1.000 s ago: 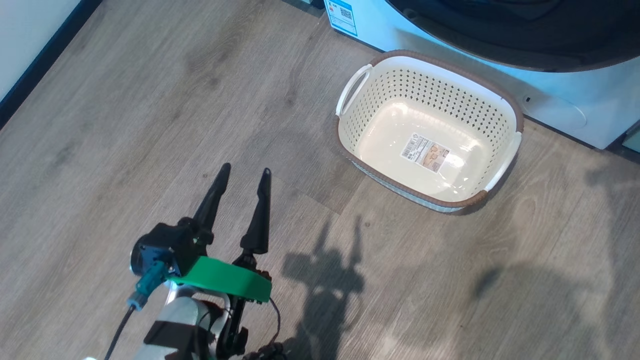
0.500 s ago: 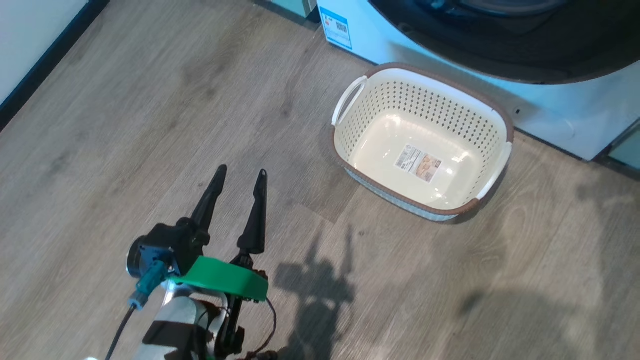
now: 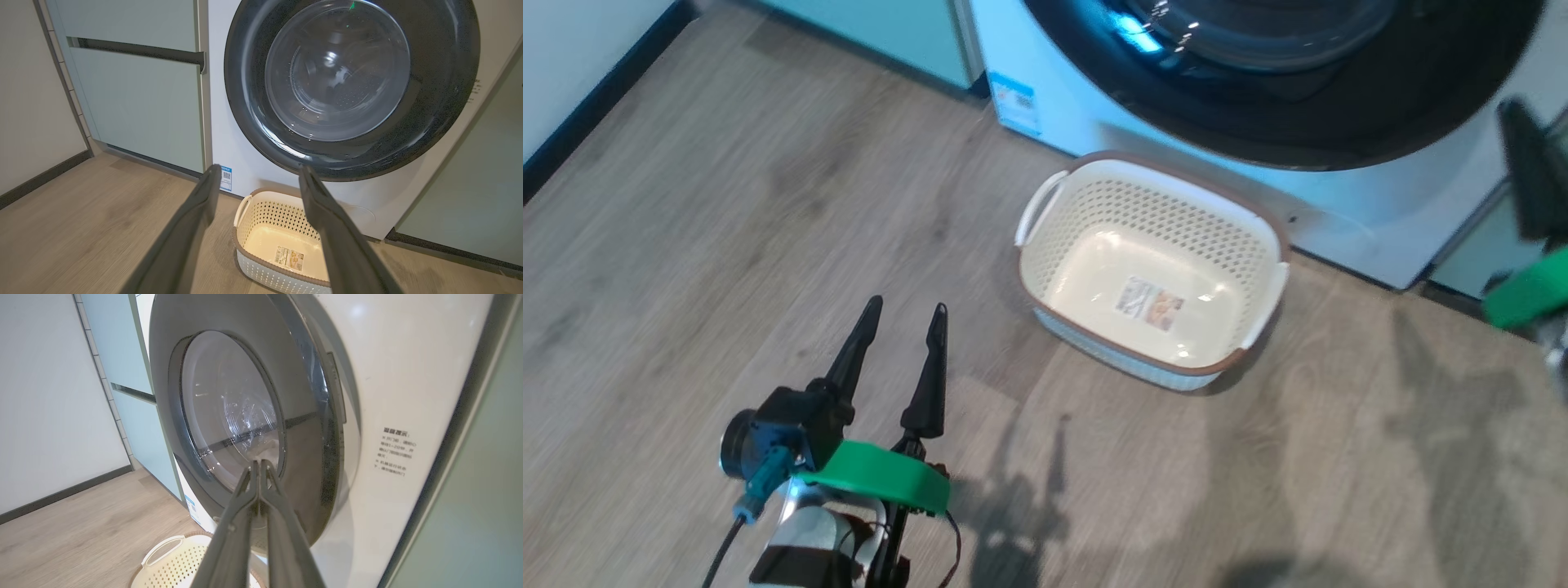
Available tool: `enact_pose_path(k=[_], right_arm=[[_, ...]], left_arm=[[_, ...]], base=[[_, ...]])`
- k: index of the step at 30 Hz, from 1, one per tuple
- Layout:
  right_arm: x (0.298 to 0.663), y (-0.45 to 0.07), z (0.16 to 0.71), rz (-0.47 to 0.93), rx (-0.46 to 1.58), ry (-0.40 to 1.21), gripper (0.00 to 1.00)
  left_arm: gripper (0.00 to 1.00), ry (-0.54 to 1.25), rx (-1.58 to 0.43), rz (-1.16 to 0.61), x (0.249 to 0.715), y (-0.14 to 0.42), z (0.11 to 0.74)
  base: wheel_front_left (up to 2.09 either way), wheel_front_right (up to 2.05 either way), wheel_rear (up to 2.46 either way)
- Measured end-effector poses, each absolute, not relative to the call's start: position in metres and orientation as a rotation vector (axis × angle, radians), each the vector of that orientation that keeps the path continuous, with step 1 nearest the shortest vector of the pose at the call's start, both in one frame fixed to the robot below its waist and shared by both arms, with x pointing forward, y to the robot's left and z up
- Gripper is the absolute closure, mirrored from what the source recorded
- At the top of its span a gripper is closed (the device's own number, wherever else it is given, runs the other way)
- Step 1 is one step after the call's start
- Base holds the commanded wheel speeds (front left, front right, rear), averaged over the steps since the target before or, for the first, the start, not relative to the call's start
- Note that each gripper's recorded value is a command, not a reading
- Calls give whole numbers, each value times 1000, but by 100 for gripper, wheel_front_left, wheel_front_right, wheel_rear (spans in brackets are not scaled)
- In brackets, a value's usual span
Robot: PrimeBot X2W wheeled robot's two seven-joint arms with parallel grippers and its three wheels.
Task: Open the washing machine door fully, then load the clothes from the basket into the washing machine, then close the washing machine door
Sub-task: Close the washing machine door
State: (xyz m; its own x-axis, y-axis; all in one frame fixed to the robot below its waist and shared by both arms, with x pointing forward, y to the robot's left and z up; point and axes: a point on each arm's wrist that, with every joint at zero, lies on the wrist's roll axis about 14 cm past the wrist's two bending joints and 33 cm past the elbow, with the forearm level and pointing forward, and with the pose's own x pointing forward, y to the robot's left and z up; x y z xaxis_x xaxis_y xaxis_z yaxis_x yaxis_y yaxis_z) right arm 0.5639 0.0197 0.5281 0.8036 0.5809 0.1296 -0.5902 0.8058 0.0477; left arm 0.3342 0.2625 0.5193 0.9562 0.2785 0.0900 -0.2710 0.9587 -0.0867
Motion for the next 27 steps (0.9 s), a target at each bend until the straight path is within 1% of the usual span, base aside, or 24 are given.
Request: enact_pose_path(k=[1,2,8,12,13,14,15,16,17,19,27], right_arm=[[550,11,526,618,97,-111,100],[550,11,526,618,97,-111,100],[504,-8,516,596,125,-93,100],[480,-26,520,555,137,-106,100],[474,-31,520,542,138,-108,83],[469,-36,520,528,142,-108,56],[463,-41,520,511,150,-106,19],[458,-46,519,493,153,-104,0],[448,-59,517,449,169,-97,0],[439,-70,517,410,170,-97,0],[413,-113,523,270,172,-124,0]], left_arm=[[0,-108,-77,260,336,257,521],[0,-108,-77,260,336,257,521],[0,-128,-91,197,347,243,525],[0,-144,-102,164,353,234,528],[0,-144,-104,153,354,232,528],[0,-143,-105,139,355,229,528],[0,-144,-107,126,357,226,528],[0,-147,-108,115,358,223,529],[0,-155,-108,91,362,217,532],[0,-158,-109,70,365,212,534],[0,-169,-128,-2,375,189,540]], base=[[0,0,0],[0,0,0],[0,0,0],[0,0,0],[0,0,0],[0,0,0],[0,0,0],[0,0,0],[0,0,0],[0,0,0],[0,0,0]])
